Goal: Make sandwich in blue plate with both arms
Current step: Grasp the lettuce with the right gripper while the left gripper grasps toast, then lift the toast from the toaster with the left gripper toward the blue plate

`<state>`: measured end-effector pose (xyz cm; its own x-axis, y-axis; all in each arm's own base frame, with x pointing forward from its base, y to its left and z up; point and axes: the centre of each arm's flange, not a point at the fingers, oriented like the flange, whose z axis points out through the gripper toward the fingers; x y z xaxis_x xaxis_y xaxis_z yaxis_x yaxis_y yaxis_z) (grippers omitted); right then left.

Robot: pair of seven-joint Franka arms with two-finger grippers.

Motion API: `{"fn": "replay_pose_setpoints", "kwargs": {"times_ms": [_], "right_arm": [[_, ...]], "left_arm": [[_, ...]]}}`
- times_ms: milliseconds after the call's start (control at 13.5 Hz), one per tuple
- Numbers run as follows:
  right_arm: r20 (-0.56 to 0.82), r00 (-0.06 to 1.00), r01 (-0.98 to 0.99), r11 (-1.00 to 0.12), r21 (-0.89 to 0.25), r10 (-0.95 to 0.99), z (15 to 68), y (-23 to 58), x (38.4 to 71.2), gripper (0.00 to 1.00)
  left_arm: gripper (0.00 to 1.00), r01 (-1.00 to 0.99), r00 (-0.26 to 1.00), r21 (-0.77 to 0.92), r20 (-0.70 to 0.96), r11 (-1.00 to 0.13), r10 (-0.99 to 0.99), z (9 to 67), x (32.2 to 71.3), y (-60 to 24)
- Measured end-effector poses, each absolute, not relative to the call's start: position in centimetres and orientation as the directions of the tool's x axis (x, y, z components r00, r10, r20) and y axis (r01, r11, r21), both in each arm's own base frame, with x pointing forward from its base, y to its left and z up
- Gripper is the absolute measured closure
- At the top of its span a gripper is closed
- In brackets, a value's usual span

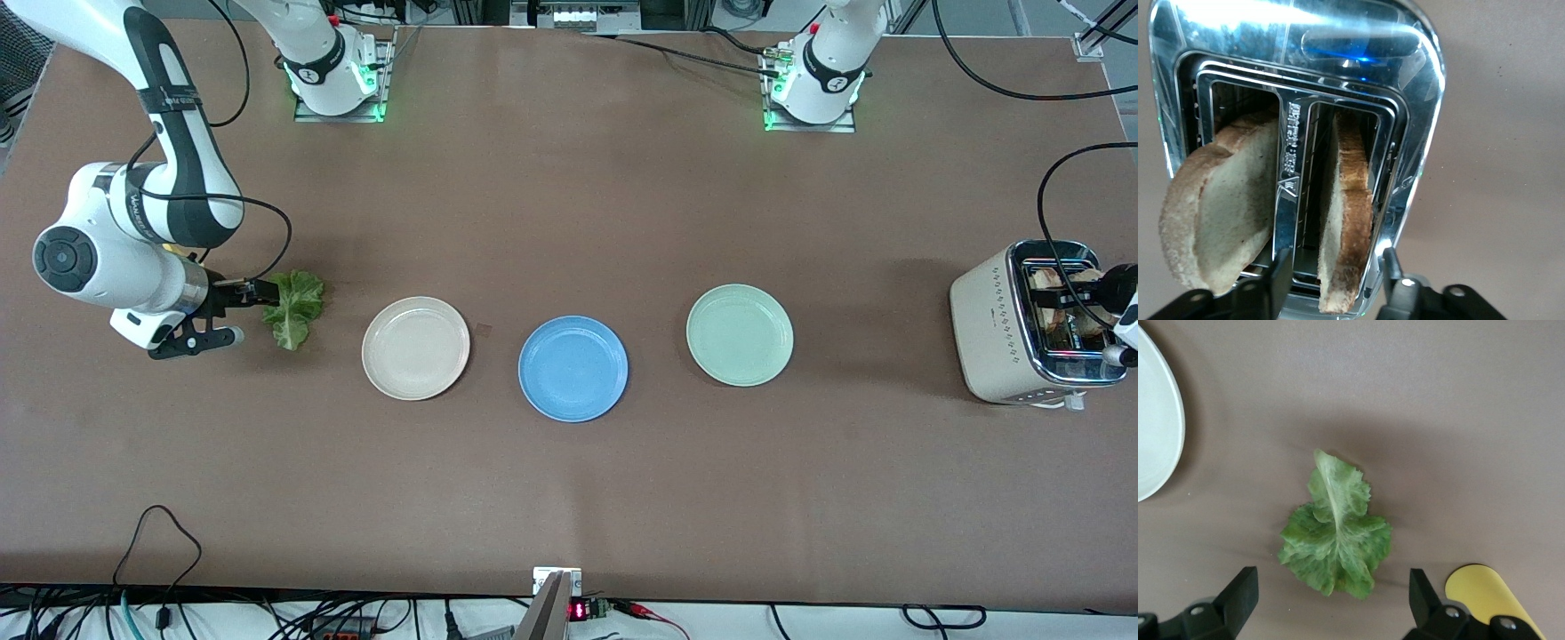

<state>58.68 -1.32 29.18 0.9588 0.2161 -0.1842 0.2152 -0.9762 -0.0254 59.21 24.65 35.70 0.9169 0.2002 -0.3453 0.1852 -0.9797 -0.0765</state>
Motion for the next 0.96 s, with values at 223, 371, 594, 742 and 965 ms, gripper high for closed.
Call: {"fn": "replay_pose_setpoints", "kwargs": {"times_ms": [223,371,594,742,965], "right_arm": [[-0.194,0.957,0.215,-0.976,-0.027,0.216,28.6,-1.3,58.6,0.00],[-0.196,0.956,0.215,-0.976,-0.028,0.216,28.4,-1.3,58.6,0.00],[-0.200,0.956,0.215,-0.976,-0.029,0.216,28.2,-1.3,58.6,0.00],[-0.204,0.955,0.215,-0.976,-0.029,0.216,28.0,-1.3,58.6,0.00],[-0.208,0.954,0.215,-0.976,-0.030,0.216,27.7,-1.3,58.6,0.00]], "left_arm": [[0.68,0.184,0.917,-0.075,-0.347,-0.980,0.198,35.6,59.2,24.6],[0.74,0.180,0.918,-0.074,-0.347,-0.981,0.195,35.6,59.2,24.6],[0.89,0.140,0.931,-0.062,-0.332,-0.988,0.152,36.4,59.6,24.7],[0.90,0.065,0.951,-0.045,-0.301,-0.997,0.075,39.2,60.2,25.5],[0.93,0.044,0.940,-0.025,-0.337,-0.999,0.050,46.6,59.5,26.1]]}}
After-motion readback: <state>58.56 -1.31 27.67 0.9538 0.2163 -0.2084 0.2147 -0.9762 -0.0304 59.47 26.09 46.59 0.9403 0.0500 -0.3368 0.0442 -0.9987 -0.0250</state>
